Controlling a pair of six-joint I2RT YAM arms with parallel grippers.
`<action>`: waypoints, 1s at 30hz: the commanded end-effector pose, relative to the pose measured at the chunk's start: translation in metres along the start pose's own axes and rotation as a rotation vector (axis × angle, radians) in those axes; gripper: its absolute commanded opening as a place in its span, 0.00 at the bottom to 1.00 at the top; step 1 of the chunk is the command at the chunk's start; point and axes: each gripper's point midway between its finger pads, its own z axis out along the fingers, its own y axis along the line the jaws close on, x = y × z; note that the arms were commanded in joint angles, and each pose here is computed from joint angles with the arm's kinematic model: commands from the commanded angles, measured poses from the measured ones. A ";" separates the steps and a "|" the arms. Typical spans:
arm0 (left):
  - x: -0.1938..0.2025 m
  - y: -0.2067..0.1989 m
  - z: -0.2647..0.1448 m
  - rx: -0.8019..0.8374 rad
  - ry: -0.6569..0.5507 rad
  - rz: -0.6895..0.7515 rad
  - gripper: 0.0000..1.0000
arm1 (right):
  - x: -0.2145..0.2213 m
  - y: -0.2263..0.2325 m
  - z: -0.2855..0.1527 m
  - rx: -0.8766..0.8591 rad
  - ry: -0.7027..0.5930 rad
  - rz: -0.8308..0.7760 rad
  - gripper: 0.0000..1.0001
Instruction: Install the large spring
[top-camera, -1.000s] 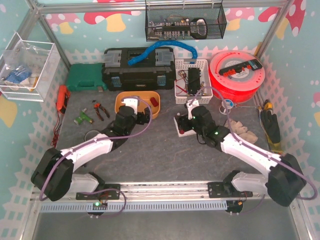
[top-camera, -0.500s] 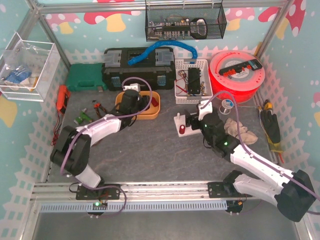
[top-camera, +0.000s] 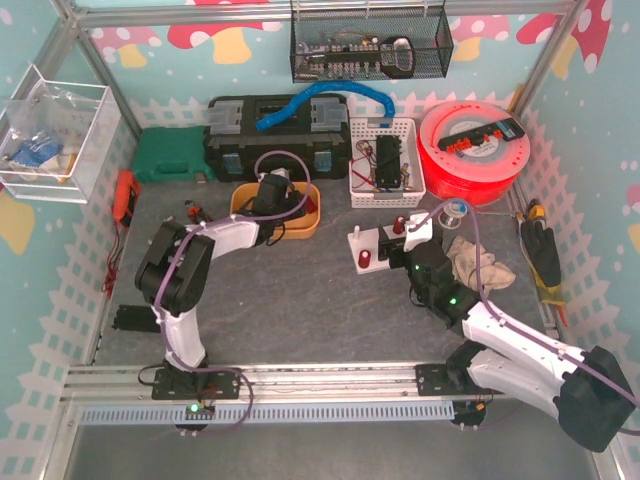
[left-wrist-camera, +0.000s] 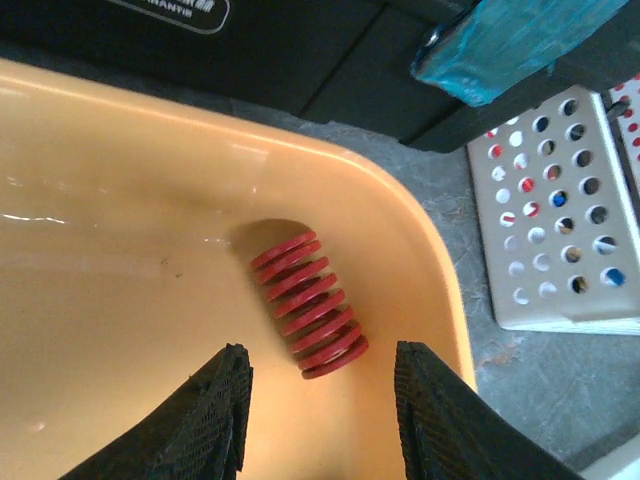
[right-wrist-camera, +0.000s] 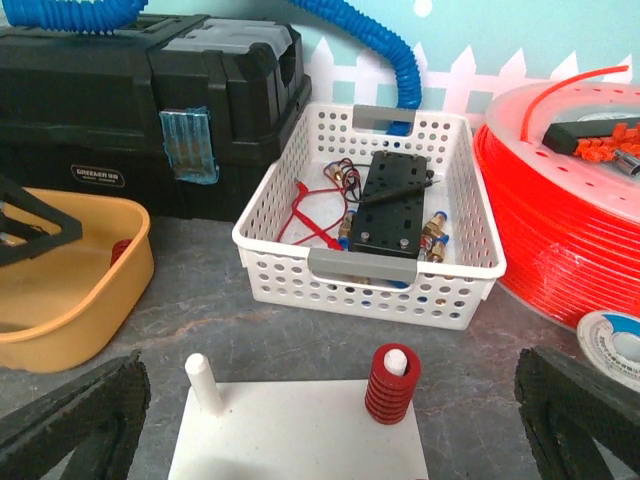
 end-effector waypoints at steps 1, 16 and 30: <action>-0.003 -0.004 0.015 0.018 0.000 -0.028 0.43 | -0.007 -0.003 -0.002 0.018 -0.036 0.016 0.99; 0.014 -0.012 0.043 0.059 0.067 -0.015 0.47 | -0.006 -0.006 -0.002 0.034 -0.040 0.017 0.98; 0.031 0.007 0.060 -0.017 0.108 -0.022 0.48 | -0.007 -0.007 -0.003 0.037 -0.044 0.017 0.98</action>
